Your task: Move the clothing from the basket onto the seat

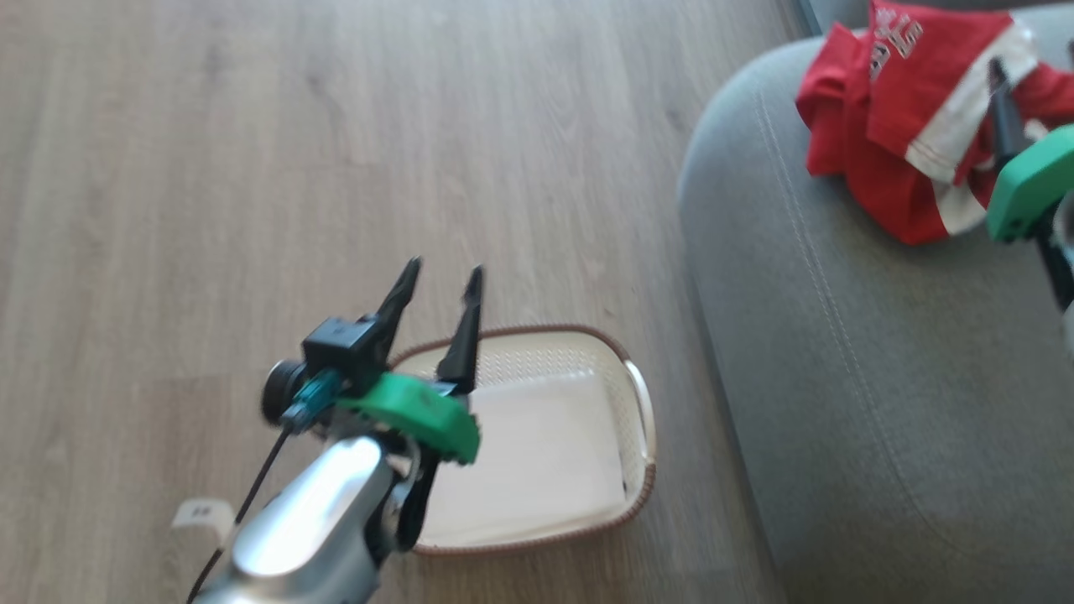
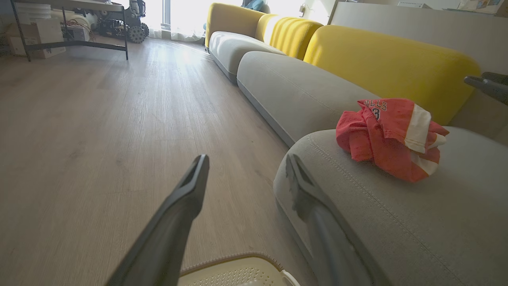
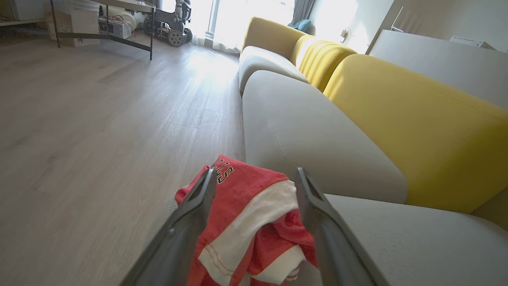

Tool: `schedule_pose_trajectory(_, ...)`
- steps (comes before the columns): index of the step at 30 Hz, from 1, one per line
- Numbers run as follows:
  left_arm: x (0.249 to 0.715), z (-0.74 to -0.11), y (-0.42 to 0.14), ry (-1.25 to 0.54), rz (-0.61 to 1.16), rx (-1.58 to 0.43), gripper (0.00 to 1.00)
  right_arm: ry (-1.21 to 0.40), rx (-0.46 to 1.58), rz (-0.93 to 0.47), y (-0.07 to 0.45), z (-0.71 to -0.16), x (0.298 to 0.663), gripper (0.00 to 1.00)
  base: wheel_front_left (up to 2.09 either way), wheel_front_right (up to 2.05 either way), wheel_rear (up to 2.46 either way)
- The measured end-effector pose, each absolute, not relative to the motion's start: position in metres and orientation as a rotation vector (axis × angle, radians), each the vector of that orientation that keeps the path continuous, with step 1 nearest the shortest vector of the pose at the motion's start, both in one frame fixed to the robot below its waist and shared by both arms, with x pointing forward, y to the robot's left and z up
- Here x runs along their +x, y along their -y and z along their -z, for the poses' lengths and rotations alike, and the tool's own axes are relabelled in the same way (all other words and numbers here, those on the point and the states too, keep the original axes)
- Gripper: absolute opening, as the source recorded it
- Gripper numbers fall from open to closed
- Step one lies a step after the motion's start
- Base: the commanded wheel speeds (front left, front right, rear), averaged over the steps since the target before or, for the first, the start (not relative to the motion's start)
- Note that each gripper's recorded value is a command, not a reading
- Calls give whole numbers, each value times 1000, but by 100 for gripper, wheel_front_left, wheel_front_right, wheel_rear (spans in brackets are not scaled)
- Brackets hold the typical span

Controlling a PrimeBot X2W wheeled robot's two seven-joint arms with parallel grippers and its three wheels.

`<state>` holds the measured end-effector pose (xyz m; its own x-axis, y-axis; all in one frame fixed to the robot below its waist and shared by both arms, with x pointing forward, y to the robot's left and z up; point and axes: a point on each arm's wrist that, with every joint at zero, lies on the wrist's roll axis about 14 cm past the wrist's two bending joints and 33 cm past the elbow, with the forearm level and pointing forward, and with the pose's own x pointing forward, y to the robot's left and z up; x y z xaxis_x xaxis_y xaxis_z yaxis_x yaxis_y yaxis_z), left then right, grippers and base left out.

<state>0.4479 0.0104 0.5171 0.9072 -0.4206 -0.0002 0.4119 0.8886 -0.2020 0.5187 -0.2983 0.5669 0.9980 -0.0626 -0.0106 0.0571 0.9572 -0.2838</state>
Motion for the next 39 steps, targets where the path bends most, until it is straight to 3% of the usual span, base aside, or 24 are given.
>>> schedule_pose_trajectory(10,424,-511,-98,-45,181,-186,100,74,-184,-47,236,-573,507,100,0,0,0)
schedule_pose_trajectory(19,387,-502,-161,-44,0,-196,100,115,-132,-114,187,-559,473,100,0,0,0)
schedule_pose_trajectory(39,332,-482,-188,-69,-95,-188,100,28,100,-111,164,-510,377,100,0,0,0)
